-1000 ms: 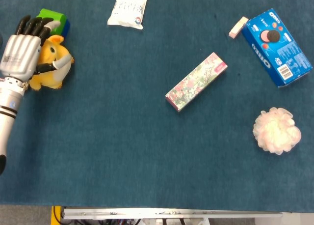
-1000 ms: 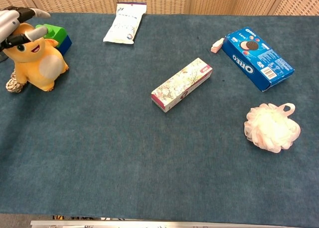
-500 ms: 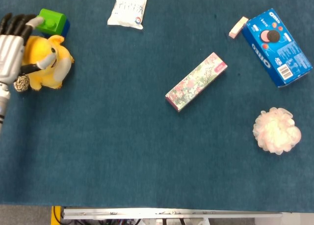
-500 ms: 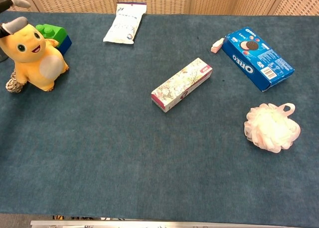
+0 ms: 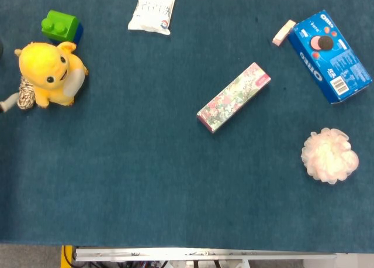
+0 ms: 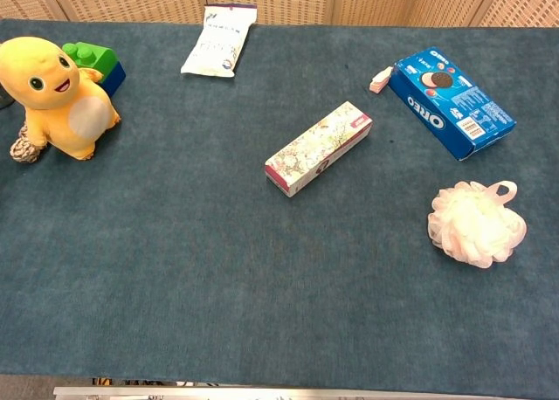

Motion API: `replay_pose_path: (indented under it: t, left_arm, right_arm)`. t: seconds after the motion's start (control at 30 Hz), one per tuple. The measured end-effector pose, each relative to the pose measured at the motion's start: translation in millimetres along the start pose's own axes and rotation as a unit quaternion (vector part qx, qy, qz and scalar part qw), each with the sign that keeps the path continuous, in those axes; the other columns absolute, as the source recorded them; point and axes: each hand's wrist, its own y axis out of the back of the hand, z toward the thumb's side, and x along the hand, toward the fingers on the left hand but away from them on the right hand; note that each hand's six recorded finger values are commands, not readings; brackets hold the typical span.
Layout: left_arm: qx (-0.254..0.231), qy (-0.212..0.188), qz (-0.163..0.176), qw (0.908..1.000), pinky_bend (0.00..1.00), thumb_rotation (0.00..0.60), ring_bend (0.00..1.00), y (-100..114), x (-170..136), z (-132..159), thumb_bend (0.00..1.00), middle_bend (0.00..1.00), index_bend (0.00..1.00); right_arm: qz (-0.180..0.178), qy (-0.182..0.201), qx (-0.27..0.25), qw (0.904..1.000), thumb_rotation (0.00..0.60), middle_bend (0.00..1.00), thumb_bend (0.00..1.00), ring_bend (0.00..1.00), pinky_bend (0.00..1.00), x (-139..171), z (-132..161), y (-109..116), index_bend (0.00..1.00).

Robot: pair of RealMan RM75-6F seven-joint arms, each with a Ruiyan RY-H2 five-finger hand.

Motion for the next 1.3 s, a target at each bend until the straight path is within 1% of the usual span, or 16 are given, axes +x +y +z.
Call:
replay_pose_path:
  t: [0.17,0.33,0.43,0.5,0.67,0.97,1.2,1.3]
  left_arm:
    - [-0.005,0.029,0.019,0.9994,0.0,0.39,0.11,10.7,-22.7,-15.3,0.02,0.14,0.15]
    - [-0.004,0.051,0.026,0.9984,0.0,0.388,0.11,17.6,-44.4,-25.1,0.02,0.14,0.15]
    - [0.001,0.059,0.029,0.9978,0.0,0.375,0.11,21.1,-56.2,-28.6,0.02,0.14,0.15]
    - [0.006,0.064,0.029,0.9975,0.0,0.361,0.11,22.6,-64.6,-30.9,0.02,0.14,0.15]
    - [0.009,0.073,0.016,0.9972,0.0,0.357,0.11,21.6,-84.8,-33.3,0.02,0.14,0.15]
    - [0.003,0.051,0.004,0.9987,0.0,0.36,0.11,18.2,-102.0,-23.4,0.02,0.14,0.15]
    - [-0.004,0.037,0.001,0.9993,0.0,0.359,0.11,17.4,-103.4,-14.6,0.02,0.14,0.15]
    - [-0.003,0.035,-0.005,0.9994,0.0,0.358,0.11,15.4,-103.4,-13.1,0.02,0.14,0.15]
  right_arm:
    - [0.016,-0.003,-0.003,0.9999,0.6,0.03,0.0,0.0,0.0,-1.3,-2.1,-10.8,0.0]
    - [0.024,-0.004,0.001,0.9997,0.6,0.03,0.0,0.0,0.0,-3.3,-3.3,-17.1,0.0]
    - [0.026,-0.002,-0.001,0.9997,0.6,0.03,0.0,0.0,0.0,-4.1,-2.1,-18.5,0.0]
    - [0.027,0.001,-0.002,0.9996,0.6,0.03,0.0,0.0,0.0,-4.4,-0.8,-19.2,0.0]
    - [0.027,0.01,-0.004,0.9996,0.6,0.03,0.0,0.0,0.0,-5.0,3.3,-19.6,0.0]
    - [0.028,0.02,-0.007,0.9994,0.6,0.03,0.0,0.0,0.0,-5.5,9.5,-19.9,0.0]
    - [0.026,0.017,-0.007,0.9995,0.6,0.03,0.0,0.0,0.0,-4.1,8.1,-18.8,0.0]
    - [0.025,0.017,-0.007,0.9995,0.6,0.03,0.0,0.0,0.0,-3.9,7.6,-18.3,0.0]
